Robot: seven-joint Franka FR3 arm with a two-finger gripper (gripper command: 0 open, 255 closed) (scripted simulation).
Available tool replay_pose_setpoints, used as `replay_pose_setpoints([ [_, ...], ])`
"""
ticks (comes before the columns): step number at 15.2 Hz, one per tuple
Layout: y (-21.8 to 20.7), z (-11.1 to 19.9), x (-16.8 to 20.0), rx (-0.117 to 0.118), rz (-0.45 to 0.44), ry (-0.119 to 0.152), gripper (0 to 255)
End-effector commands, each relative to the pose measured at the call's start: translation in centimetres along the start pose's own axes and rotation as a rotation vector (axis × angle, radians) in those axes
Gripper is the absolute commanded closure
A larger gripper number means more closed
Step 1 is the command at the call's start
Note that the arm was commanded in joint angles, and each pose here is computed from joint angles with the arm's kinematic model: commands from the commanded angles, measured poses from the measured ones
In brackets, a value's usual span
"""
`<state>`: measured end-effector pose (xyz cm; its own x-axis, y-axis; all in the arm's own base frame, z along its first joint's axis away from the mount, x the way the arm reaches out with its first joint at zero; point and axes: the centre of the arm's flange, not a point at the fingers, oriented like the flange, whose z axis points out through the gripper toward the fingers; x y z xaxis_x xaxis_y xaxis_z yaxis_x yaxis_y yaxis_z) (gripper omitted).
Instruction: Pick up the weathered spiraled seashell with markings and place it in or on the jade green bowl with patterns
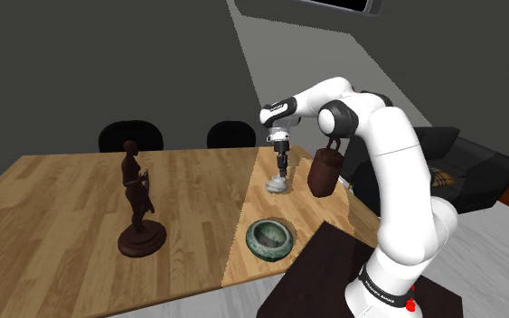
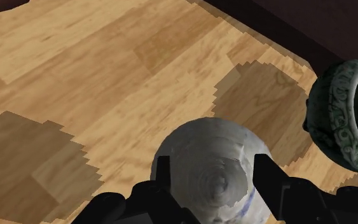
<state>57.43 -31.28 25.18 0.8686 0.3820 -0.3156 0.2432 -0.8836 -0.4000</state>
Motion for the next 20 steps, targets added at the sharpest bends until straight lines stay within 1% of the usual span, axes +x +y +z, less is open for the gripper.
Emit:
replay_pose_setpoints([
  [1, -0.5, -0.9, -0.4, 0.000, 0.000, 0.000, 255],
  [16, -3.6, -7.7, -2.9, 0.000, 0.000, 0.000, 255],
  [17, -3.7, -7.8, -2.9, 0.000, 0.000, 0.000, 255],
  [20, -7.3, -6.3, -3.4, 0.000, 0.000, 0.000, 255],
])
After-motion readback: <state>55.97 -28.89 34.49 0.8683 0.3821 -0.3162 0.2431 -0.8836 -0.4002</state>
